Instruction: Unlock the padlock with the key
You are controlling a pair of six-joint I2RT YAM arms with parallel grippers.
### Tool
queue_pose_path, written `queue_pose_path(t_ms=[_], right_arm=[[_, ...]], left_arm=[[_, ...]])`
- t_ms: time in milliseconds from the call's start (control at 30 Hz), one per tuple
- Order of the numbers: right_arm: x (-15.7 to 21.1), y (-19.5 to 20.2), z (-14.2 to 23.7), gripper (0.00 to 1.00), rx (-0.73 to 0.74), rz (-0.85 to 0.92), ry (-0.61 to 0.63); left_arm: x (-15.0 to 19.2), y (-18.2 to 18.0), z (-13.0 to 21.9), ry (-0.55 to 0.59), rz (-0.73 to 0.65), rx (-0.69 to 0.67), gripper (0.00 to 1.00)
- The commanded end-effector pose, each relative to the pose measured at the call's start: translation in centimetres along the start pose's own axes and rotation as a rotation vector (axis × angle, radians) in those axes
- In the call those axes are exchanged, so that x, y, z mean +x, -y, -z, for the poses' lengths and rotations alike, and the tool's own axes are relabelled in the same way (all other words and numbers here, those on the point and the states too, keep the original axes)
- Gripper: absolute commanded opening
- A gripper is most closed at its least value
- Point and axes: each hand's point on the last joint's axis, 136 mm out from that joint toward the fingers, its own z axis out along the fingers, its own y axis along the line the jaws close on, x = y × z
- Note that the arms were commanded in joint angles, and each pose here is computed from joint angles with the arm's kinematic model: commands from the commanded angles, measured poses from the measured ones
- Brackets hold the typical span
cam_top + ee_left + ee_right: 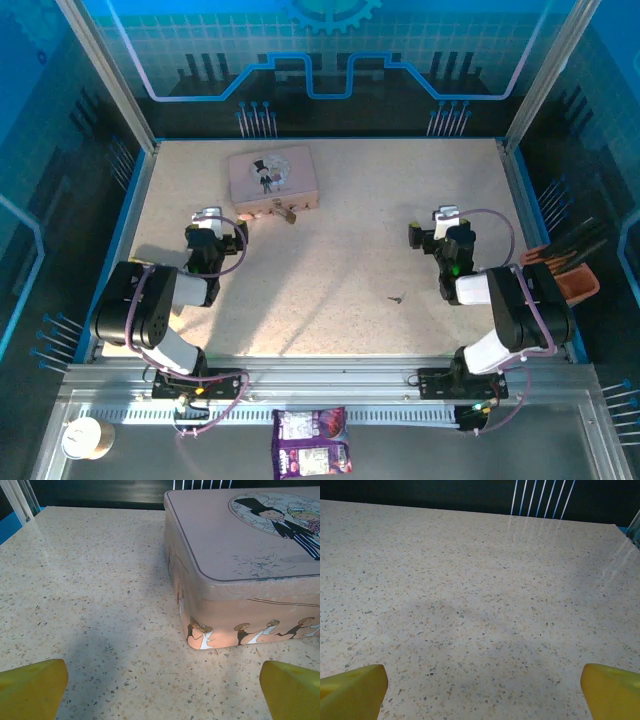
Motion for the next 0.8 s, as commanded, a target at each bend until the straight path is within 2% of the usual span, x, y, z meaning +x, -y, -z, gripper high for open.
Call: queue_pose_path(t_ms=[0, 767], right_arm=[[-1.04, -0.18, -0.15, 1.0, -0.002, 0.007, 0.033], [-1.08, -0.26, -0.16, 1.0, -0.006, 0.006, 0.034]], left_arm=[[-1.03, 0.0, -0.16, 0.023, 0.017, 0.01, 0.99], [-0.99, 0.13, -0.1, 0.025, 0.013, 0.017, 0.99]])
